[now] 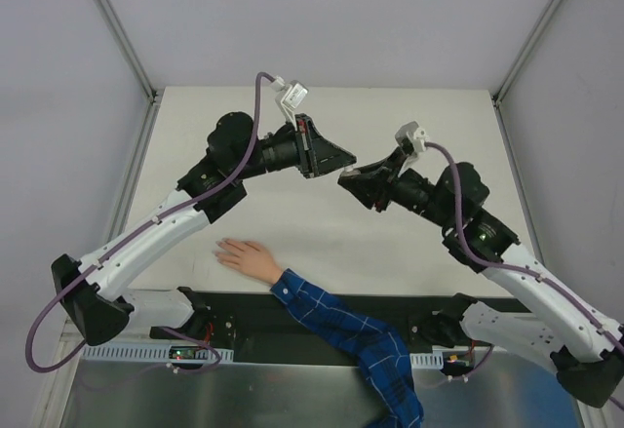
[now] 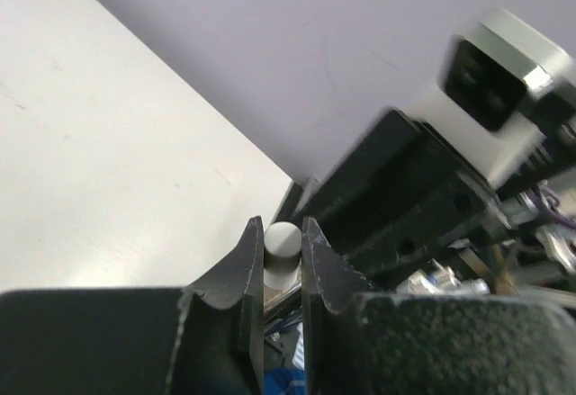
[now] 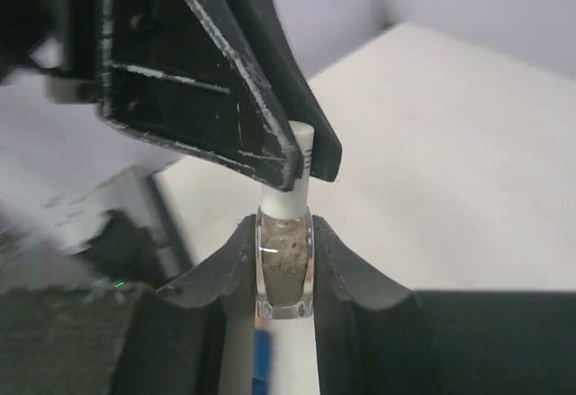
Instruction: Paint the nails
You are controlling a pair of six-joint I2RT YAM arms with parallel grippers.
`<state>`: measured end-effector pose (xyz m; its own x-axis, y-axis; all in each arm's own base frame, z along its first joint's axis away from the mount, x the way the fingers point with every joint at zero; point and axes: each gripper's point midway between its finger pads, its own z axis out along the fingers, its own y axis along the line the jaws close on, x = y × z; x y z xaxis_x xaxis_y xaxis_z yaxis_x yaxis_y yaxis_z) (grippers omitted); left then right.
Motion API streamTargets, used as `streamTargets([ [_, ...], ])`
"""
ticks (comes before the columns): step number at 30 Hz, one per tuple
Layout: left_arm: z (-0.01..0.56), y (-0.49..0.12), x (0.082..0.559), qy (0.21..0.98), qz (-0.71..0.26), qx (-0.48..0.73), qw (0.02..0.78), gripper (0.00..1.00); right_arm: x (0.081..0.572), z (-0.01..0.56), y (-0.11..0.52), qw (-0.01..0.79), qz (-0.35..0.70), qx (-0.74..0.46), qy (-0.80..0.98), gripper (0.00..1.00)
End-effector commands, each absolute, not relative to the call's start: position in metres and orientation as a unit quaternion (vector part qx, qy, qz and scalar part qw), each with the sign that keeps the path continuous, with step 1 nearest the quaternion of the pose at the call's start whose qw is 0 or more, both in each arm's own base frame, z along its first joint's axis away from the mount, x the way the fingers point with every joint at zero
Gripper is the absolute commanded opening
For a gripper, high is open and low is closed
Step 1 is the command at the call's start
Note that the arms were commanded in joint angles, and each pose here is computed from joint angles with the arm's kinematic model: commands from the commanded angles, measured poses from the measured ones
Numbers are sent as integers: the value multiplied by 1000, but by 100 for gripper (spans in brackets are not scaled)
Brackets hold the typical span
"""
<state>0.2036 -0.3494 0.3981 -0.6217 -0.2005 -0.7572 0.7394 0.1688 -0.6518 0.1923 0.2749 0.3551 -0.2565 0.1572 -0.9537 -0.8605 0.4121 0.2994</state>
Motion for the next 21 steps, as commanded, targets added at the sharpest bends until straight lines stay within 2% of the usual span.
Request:
streamTargets([
  [1,404,-343,216,721,-506,140,453,0,220,373,237,691,176,-216,667,0],
  [2,401,-344,216,730,-494,120,456,0,222,381,230,715,132,-188,661,0],
  [3,398,-337,230,740,-471,81,474,0,228,384,210,731,35,-179,658,0],
  [5,398,-336,233,745,-473,53,467,0,220,393,227,744,41,-179,642,0],
  [11,418,-334,230,734,-486,48,472,0,206,395,259,740,121,-244,616,0],
  [17,430,-328,220,710,-511,52,482,0,200,393,267,713,231,-247,614,0],
  [21,431,-331,216,698,-525,65,482,0,200,393,265,702,268,-237,616,0],
])
